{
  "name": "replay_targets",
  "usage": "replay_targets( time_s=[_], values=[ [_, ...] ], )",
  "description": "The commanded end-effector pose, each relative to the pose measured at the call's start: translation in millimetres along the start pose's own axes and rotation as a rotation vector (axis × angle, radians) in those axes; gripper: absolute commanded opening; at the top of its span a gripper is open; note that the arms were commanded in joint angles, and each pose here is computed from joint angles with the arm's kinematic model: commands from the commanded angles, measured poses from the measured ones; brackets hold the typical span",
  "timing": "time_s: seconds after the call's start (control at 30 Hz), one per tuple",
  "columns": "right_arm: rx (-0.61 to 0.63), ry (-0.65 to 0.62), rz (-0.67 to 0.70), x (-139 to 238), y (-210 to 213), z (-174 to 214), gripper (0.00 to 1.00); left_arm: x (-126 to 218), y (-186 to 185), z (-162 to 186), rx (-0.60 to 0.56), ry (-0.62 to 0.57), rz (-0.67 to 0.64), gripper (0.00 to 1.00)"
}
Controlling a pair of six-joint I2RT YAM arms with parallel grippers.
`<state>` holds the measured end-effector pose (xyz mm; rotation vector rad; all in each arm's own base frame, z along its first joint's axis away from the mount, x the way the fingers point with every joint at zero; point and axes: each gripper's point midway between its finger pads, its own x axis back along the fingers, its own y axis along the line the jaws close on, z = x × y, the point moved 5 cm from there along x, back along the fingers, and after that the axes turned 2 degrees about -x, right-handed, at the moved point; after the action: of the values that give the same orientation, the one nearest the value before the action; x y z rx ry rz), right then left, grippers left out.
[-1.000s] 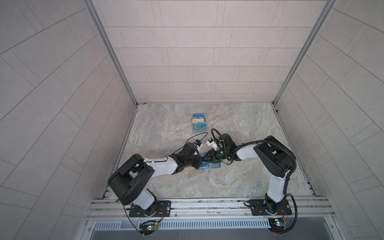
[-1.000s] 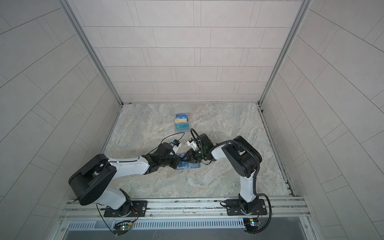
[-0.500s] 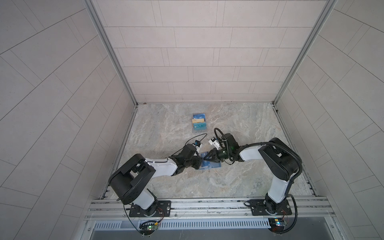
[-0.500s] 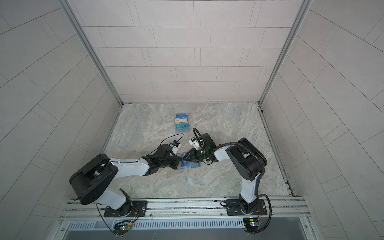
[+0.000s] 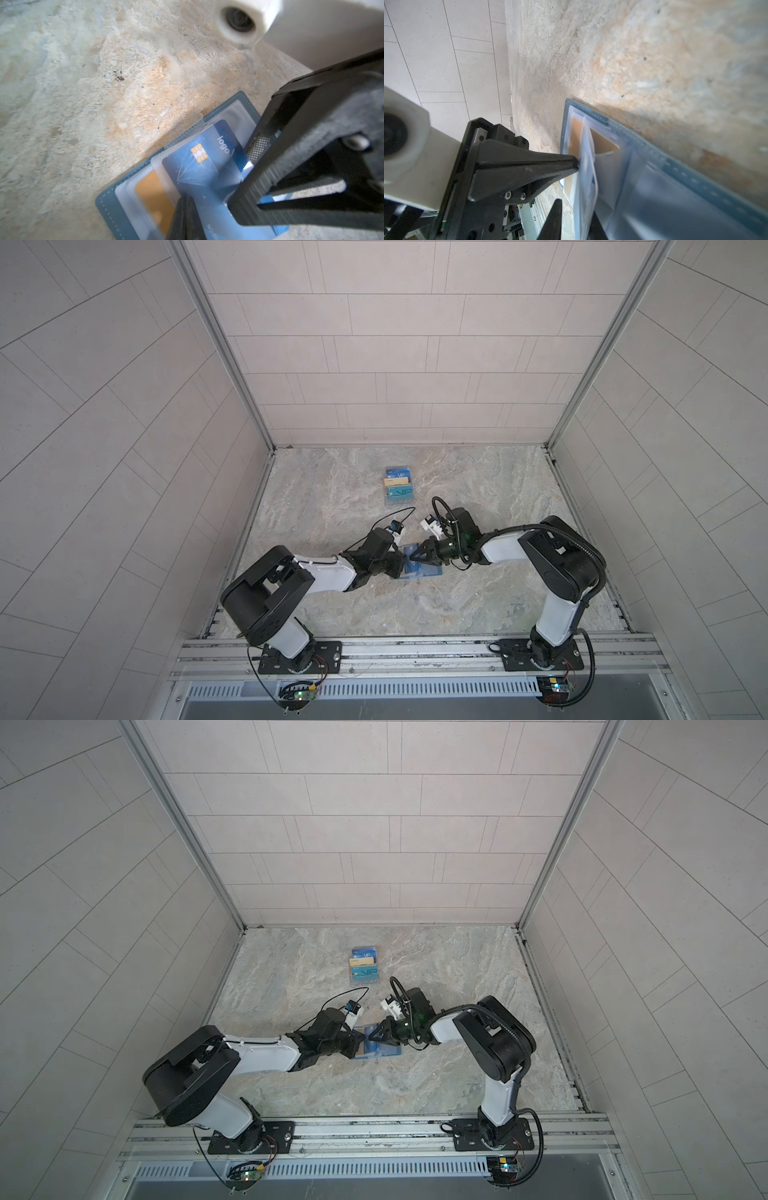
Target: Take the credit cards out of the card holder
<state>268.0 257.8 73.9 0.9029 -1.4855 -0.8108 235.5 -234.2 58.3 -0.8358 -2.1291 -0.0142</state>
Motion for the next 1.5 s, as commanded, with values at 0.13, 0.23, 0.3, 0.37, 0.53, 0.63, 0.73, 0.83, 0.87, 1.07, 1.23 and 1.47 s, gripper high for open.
replay_targets(
  time_s=[0.13,0.23,0.3,0.37,0.53,0.63,0.73,0.83,0.87,1.07,1.23,1.47],
  values=[
    [0.064,-0.037,-0.047,14,21,-7,0.19,-4,14,60,0.029,0.246,-0.066,0.04],
    [0.062,-0.037,-0.042,16,21,-8,0.18,-5,14,59,0.031,0.243,-0.064,0.04],
    [0.06,-0.039,-0.037,18,20,-8,0.16,-5,14,59,0.03,0.243,-0.063,0.04],
    [0.056,-0.036,-0.024,19,17,-8,0.15,-5,14,59,0.031,0.243,-0.063,0.04],
    [0.053,-0.031,0.033,25,9,-5,0.12,-5,14,59,0.032,0.241,-0.063,0.04],
    [0.056,-0.031,0.072,31,6,-2,0.1,-5,14,59,0.036,0.24,-0.064,0.05],
    [0.071,-0.018,0.165,40,1,2,0.09,-4,14,59,0.039,0.235,-0.064,0.05],
    [0.1,-0.004,0.276,50,-3,6,0.08,-2,13,55,0.046,0.219,-0.058,0.05],
    [0.112,-0.001,0.309,55,-2,7,0.08,-1,11,52,0.045,0.21,-0.054,0.05],
    [0.188,-0.013,0.384,75,11,12,0.09,11,5,30,0.052,0.14,-0.04,0.1],
    [0.299,-0.011,0.333,86,32,18,0.08,27,-5,8,0.051,0.082,-0.013,0.18],
    [0.404,-0.017,0.276,95,56,19,0.08,74,-25,-28,-0.028,-0.006,0.05,0.59]
  ],
)
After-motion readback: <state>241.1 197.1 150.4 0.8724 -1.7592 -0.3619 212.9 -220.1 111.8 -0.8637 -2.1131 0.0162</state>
